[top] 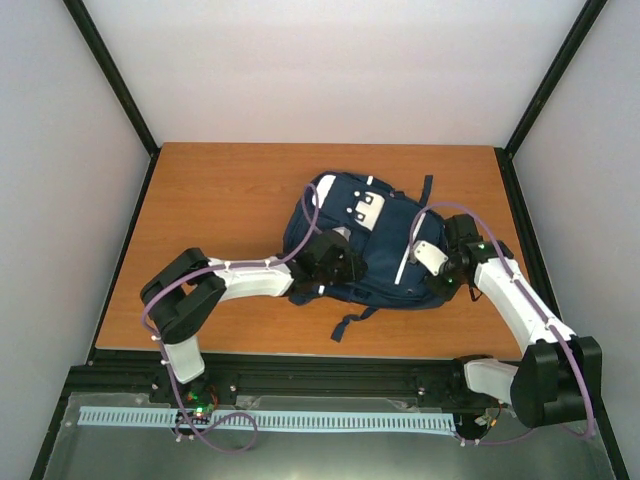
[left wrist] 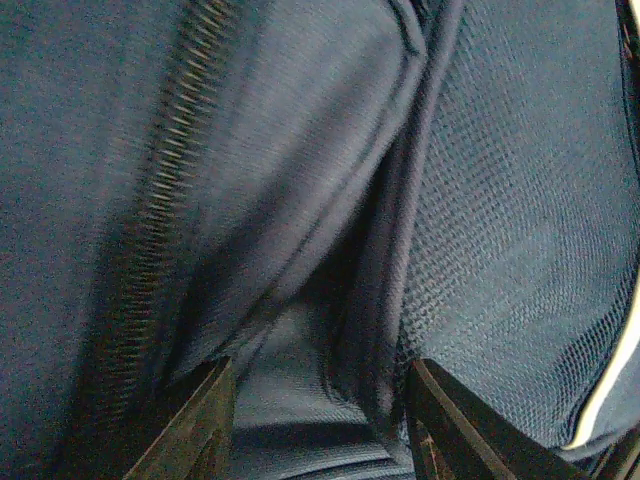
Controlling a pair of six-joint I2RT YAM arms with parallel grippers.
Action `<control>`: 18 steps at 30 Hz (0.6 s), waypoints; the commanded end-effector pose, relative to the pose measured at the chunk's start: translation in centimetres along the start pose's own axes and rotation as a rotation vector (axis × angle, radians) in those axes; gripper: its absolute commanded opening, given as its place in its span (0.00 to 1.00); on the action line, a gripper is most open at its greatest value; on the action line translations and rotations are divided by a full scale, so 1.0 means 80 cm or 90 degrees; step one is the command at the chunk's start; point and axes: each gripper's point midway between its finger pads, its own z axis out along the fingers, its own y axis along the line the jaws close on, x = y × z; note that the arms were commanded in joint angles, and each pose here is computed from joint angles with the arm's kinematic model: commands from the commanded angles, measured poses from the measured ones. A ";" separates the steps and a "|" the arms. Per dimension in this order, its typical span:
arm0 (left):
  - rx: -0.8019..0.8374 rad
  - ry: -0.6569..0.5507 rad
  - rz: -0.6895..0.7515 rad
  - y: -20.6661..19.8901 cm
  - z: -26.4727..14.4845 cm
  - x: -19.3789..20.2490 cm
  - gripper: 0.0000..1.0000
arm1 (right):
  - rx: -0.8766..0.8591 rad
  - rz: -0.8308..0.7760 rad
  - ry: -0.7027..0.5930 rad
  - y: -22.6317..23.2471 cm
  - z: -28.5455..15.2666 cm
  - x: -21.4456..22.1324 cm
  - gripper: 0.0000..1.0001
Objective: Pack the student bag
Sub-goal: Zip the student bag at the center of the board.
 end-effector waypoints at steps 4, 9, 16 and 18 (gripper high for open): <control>-0.239 -0.043 -0.051 0.173 -0.040 -0.044 0.50 | -0.046 -0.077 0.007 0.031 -0.018 -0.019 0.03; -0.252 -0.082 -0.045 0.191 -0.067 -0.088 0.50 | -0.104 -0.135 -0.029 0.091 -0.026 -0.071 0.03; -0.184 -0.126 -0.099 0.158 -0.133 -0.092 0.53 | -0.144 -0.214 -0.048 0.156 -0.027 -0.134 0.03; -0.140 -0.107 -0.140 0.145 -0.143 -0.076 0.54 | -0.149 -0.218 -0.047 0.159 -0.025 -0.145 0.03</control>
